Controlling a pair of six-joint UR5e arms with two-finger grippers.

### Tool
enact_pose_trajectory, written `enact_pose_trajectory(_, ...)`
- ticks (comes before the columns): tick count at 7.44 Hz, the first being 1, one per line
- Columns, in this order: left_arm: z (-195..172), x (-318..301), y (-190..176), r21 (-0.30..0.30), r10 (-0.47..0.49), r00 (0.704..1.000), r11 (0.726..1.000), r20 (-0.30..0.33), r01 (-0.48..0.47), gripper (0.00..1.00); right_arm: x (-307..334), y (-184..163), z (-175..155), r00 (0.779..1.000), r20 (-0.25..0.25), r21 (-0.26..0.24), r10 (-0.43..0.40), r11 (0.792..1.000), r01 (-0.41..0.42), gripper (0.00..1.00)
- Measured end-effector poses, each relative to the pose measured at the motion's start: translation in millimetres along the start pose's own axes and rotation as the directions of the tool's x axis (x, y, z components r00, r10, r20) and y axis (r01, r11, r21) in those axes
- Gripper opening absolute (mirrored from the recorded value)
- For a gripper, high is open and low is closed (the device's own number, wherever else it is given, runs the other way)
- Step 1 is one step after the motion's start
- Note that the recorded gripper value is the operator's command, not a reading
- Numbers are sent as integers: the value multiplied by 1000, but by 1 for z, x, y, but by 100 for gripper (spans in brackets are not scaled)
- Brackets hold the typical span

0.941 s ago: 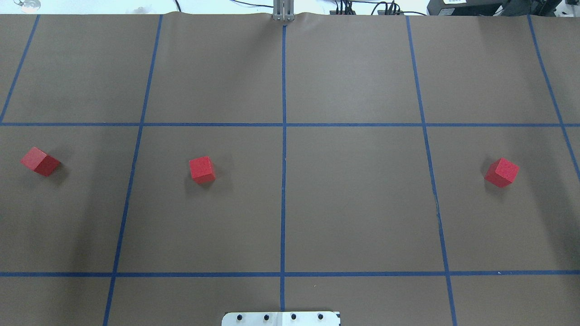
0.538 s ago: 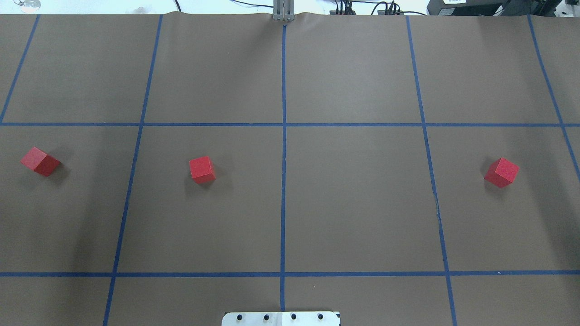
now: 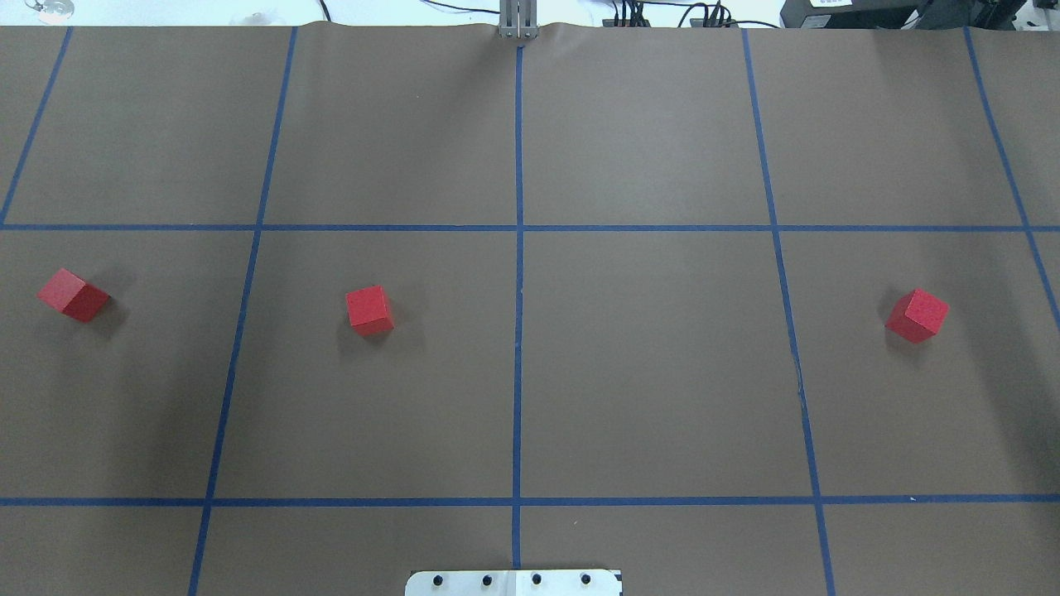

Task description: Form red blocks into L shape at center

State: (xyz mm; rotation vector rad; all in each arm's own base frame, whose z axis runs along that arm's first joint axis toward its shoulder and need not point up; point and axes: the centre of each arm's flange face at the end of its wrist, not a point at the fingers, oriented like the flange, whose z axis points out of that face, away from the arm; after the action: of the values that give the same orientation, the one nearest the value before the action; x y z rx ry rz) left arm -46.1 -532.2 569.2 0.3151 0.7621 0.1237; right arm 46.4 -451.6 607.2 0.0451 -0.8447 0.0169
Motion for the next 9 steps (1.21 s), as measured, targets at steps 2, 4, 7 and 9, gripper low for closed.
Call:
enact_pose_trajectory(2,9,85,-53,10,-62,997,998,-48,62,100,0,-1,0,1000,0,1,-1,1000,1,100)
enact_pose_trajectory(4,36,193,-76,-45,-202,973,979,-108,198,100,3,-1,3,1000,-1,-4,3,1000,-3,100)
enact_pose_trajectory(7,74,368,-47,-60,-363,927,931,-94,359,100,10,-1,9,1000,-1,-13,8,1000,-8,100)
enact_pose_trajectory(9,98,461,-29,-61,-457,885,890,-95,453,100,13,-1,12,1000,-2,-19,14,1000,-14,100)
